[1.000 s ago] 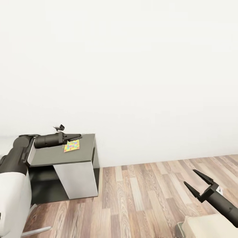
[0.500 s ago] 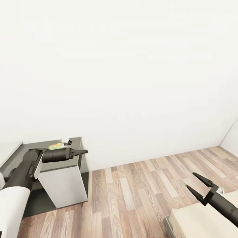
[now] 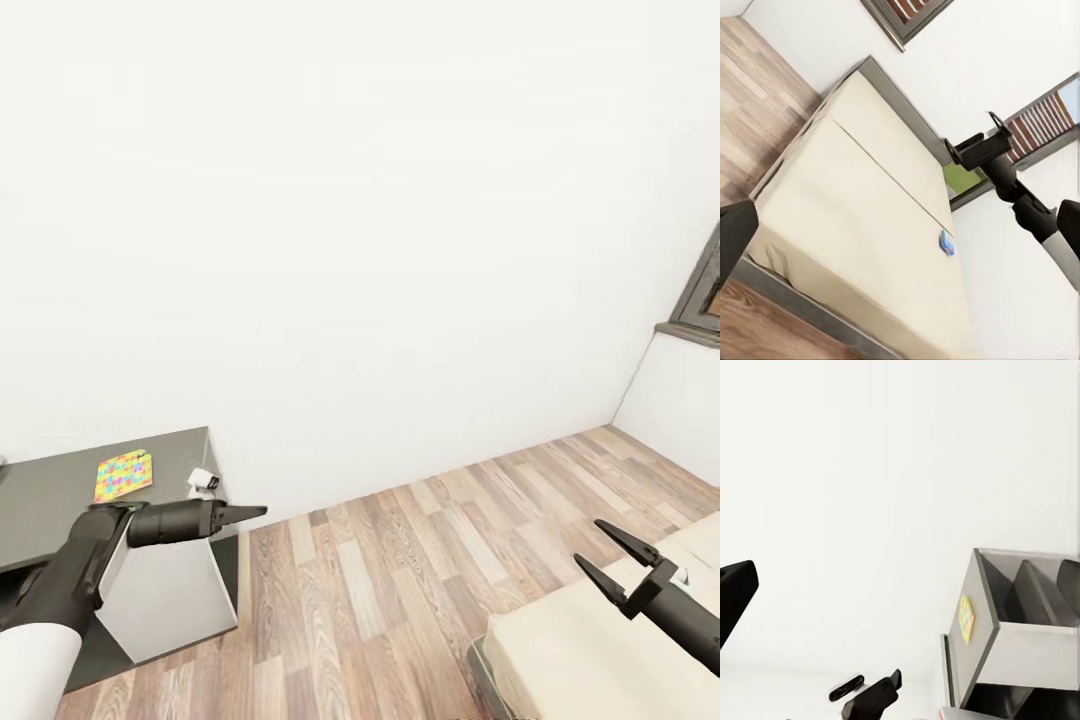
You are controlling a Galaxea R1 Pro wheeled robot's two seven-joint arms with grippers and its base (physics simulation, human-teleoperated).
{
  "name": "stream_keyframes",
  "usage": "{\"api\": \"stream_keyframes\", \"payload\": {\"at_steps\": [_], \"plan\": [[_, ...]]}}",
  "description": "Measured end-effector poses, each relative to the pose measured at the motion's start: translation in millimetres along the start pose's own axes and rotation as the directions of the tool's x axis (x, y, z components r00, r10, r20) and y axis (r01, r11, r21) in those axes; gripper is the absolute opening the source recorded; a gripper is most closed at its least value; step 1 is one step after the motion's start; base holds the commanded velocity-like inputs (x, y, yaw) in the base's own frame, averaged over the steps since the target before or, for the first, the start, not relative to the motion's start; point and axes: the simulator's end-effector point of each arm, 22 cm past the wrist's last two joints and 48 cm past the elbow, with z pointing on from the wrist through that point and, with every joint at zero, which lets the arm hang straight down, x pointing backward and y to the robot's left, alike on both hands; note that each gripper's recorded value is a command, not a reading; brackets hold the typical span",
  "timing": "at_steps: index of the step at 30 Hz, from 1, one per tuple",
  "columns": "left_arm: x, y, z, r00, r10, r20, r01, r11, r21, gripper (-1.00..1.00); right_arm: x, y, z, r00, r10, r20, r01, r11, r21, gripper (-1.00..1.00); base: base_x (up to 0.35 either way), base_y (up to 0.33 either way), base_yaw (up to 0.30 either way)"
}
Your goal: Put all the toys in the child's room - the three board games (two on the bed and one on the table), the two jigsaw puzzles on the table, and the tennis ball on the table - inside the toy box on the table in the child's room.
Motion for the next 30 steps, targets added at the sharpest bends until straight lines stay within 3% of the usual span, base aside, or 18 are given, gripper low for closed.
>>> {"api": "stream_keyframes", "payload": {"at_steps": [10, 30], "plan": [[24, 5, -2.8, 1.0, 0.014, -0.005, -0.014, 1.0, -0.005, 1.0, 2, 5, 0.7, 1.0, -0.01, -0.003, 0.01, 1.0, -0.016, 1.0, 0.0, 0.0, -0.067], [17, 8, -14.2, 0.999, 0.031, 0.036, -0.031, 0.999, -0.021, 1.0, 4, 6, 2.1, 1.0, -0.006, -0.003, 0.005, 1.0, -0.028, 1.0, 0.0, 0.0, -0.002]]}}
